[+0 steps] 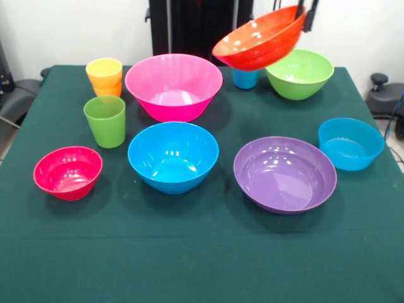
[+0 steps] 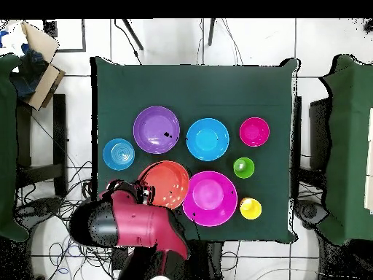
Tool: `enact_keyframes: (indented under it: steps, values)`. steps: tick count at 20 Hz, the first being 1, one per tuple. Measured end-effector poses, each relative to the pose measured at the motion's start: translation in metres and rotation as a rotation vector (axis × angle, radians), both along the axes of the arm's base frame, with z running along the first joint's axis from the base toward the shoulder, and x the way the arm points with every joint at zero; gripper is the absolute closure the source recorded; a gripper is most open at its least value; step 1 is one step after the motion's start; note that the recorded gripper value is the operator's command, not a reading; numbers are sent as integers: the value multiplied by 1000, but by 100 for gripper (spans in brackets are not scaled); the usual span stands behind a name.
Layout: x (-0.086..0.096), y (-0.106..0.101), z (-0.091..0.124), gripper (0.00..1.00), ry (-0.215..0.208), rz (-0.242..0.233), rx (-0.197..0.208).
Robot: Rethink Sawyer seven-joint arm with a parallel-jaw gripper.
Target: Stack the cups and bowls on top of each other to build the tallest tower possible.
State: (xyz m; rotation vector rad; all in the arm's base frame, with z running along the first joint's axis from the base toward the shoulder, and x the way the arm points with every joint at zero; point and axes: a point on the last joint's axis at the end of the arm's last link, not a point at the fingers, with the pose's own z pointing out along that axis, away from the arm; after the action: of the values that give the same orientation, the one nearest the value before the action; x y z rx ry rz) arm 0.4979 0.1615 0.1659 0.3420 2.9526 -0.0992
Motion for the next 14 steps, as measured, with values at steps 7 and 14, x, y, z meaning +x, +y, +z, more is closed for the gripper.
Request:
enact_keyframes:
  steps: [7,14]
  values:
    - [-5,-38,-14,100,19,-19,12]
    - [-18,-41,-24,100,48,36,16]
